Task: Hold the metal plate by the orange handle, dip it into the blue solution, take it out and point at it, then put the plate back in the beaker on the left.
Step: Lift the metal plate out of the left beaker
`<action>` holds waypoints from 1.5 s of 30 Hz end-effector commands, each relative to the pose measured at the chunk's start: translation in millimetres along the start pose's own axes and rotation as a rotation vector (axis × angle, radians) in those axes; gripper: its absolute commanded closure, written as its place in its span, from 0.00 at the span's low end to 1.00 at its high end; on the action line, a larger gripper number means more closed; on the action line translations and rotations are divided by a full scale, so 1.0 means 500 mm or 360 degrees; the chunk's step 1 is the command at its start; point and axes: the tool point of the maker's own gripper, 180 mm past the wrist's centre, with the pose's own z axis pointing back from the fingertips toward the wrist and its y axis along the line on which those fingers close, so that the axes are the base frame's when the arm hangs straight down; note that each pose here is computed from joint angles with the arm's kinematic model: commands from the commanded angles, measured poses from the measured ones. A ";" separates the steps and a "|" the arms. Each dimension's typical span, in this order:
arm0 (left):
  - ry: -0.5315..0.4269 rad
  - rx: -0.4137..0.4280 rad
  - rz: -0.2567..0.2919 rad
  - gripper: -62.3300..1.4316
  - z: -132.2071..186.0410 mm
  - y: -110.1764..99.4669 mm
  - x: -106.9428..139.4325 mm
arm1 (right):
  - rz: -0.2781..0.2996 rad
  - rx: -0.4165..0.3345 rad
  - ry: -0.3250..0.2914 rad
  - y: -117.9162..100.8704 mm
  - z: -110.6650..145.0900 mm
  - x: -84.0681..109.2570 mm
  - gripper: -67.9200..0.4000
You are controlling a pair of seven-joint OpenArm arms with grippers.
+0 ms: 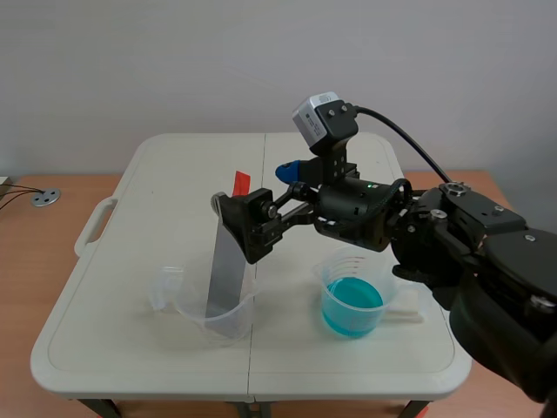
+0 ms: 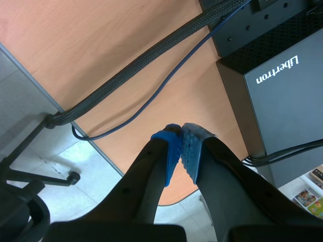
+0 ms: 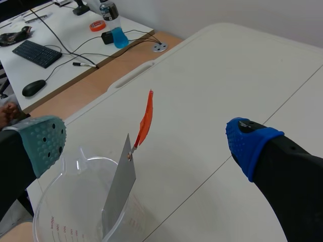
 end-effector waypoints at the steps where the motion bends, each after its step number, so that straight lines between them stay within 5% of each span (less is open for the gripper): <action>1: -0.0014 -0.0007 -0.0004 0.95 0.003 -0.002 0.005 | 0.0012 0.0024 -0.0066 0.000 -0.009 0.032 0.02; 24: -0.0014 -0.0007 -0.0003 0.95 0.003 -0.002 0.005 | -0.0119 0.0166 -0.0051 0.045 -0.064 0.011 0.03; 45: -0.0013 -0.0007 -0.0004 0.95 0.004 -0.002 0.005 | -0.0124 0.0164 -0.0064 0.045 -0.064 0.013 0.63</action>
